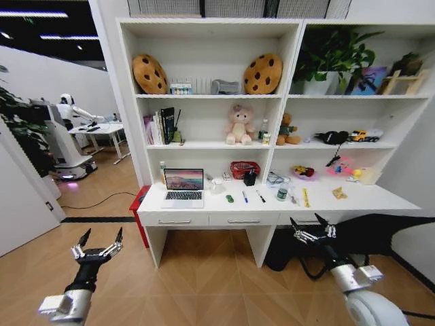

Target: Organize the objects on the table.

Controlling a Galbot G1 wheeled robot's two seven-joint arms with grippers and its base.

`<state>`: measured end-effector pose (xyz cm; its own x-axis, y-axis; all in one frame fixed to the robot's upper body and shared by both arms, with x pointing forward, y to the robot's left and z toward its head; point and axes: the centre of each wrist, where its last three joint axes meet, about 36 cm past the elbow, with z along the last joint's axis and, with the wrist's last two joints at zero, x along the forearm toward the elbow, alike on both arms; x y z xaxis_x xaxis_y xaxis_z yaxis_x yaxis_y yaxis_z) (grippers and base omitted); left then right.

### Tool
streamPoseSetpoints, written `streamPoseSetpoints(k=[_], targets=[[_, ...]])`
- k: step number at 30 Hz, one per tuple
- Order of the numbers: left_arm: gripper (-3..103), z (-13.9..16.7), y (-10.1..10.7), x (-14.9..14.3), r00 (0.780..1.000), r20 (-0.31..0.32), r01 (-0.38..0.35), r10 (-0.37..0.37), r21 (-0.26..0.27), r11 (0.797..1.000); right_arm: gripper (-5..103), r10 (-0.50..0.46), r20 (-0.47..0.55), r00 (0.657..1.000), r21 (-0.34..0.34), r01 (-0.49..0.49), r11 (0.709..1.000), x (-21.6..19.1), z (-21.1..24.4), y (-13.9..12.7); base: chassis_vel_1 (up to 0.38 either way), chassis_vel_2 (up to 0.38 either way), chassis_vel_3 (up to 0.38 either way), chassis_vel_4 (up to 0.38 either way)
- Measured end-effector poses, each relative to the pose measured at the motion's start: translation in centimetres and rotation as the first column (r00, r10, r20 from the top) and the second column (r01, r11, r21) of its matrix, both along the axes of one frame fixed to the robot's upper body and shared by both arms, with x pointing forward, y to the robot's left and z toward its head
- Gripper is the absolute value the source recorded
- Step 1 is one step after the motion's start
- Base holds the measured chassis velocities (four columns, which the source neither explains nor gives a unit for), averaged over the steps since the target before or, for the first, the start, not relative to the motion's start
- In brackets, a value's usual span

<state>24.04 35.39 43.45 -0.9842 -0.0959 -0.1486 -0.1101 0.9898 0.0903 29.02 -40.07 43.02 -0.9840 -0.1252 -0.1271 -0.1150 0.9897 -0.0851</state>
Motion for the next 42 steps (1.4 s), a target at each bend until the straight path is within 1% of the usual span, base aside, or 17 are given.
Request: streamPoseSetpoints(k=[8, 15, 23, 28, 34, 42], targets=[[100, -0.1, -0.1, -0.1, 1.0, 0.0, -0.001, 0.001, -0.012, 1.0, 100, -0.014, -0.019, 1.0, 0.002, 0.014, 1.0, -0.4, -0.7, 0.2, 0.0, 0.0, 0.0, 0.0], [100, -0.5, -0.3, -0.2, 1.0, -0.009, -0.005, 0.005, -0.01, 1.0, 100, -0.016, -0.022, 1.0, 0.002, 0.016, 1.0, -0.5, -0.8, 0.3, 0.0, 0.0, 0.0, 0.0], [100, -0.5, -0.1, -0.1, 1.0, -0.009, -0.007, 0.007, -0.011, 1.0, 100, -0.005, -0.031, 1.0, -0.02, 0.005, 1.0, -0.7, -0.9, 0.2, 0.0, 0.0, 0.0, 0.0], [101, -0.9, 0.0, -0.2, 1.0, -0.014, -0.008, 0.008, -0.012, 1.0, 100, -0.006, -0.031, 1.0, -0.016, 0.006, 1.0, -1.0, -1.0, 0.4, 0.0, 0.0, 0.0, 0.0], [99, -1.0, -0.1, -0.4, 1.0, -0.015, -0.008, 0.008, -0.016, 1.0, 100, -0.024, -0.024, 0.999, 0.003, 0.024, 1.0, -1.0, -0.6, 0.5, 0.0, 0.0, 0.0, 0.0], [98, -1.2, -0.3, -0.6, 1.0, -0.016, -0.009, 0.008, -0.02, 1.0, 100, -0.022, -0.028, 0.999, 0.0, 0.022, 1.0, -1.2, -0.7, 0.5, 0.0, 0.0, 0.0, 0.0]])
